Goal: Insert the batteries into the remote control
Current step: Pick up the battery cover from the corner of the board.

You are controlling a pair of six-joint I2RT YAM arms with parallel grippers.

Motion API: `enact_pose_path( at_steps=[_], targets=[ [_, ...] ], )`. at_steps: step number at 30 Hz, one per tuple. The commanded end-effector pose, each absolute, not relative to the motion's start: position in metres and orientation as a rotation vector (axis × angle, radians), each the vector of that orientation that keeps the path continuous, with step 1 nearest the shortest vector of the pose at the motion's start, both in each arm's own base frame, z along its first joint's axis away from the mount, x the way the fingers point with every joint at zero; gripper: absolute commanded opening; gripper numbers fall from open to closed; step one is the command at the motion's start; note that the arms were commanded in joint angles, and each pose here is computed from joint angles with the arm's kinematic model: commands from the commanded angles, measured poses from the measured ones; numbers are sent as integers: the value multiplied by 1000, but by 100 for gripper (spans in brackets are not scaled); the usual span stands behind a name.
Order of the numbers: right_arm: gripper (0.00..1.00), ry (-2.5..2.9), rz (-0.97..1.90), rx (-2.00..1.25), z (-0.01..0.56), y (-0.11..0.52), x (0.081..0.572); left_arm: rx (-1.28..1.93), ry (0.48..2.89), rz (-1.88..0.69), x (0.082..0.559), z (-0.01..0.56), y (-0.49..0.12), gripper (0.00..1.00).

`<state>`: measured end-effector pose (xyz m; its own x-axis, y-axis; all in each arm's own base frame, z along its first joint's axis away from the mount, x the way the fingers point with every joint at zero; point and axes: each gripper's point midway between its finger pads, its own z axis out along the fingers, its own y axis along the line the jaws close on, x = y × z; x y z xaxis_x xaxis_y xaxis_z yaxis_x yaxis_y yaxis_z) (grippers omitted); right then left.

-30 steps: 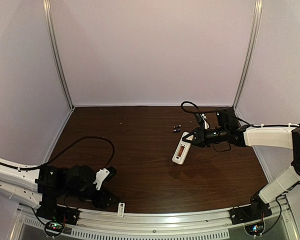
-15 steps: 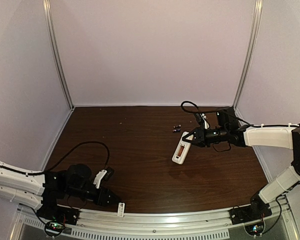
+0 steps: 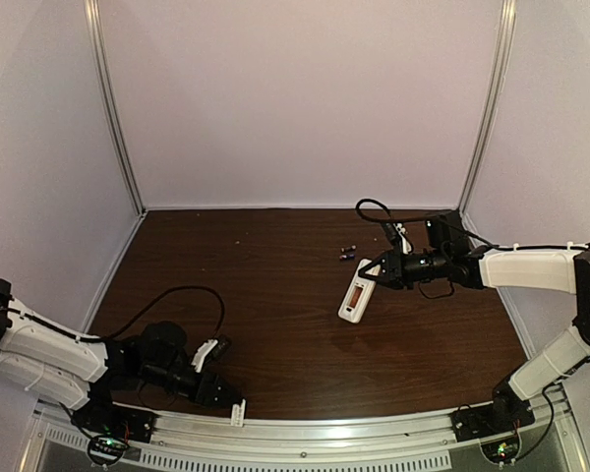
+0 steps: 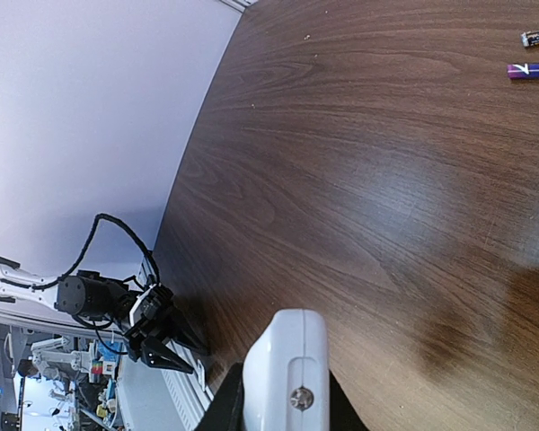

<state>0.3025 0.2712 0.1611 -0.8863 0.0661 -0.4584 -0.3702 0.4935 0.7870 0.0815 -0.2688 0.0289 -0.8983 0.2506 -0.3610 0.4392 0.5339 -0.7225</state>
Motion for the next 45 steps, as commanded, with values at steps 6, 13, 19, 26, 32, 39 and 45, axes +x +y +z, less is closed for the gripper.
enact_pose_path(
  at_steps=[6,13,19,26,32,39,45],
  targets=[
    [0,2293,1360,-276,167,269,302,660,2468,-1486,69,34,-281,25],
    [0,2293,1361,-276,167,270,303,659,2438,-1524,69,40,-284,5],
    [0,2297,1360,-275,166,269,303,600,2419,-1566,75,44,-283,0],
    [0,2301,1346,-279,166,268,303,540,2405,-1613,80,50,-282,0],
    [0,2306,1344,-278,164,269,304,500,2379,-1589,91,59,-284,0],
    [0,2309,1332,-285,163,268,304,480,2337,-1640,99,82,-289,0],
    [0,2312,1335,-280,160,269,306,529,2326,-1691,94,88,-297,0]
  ],
)
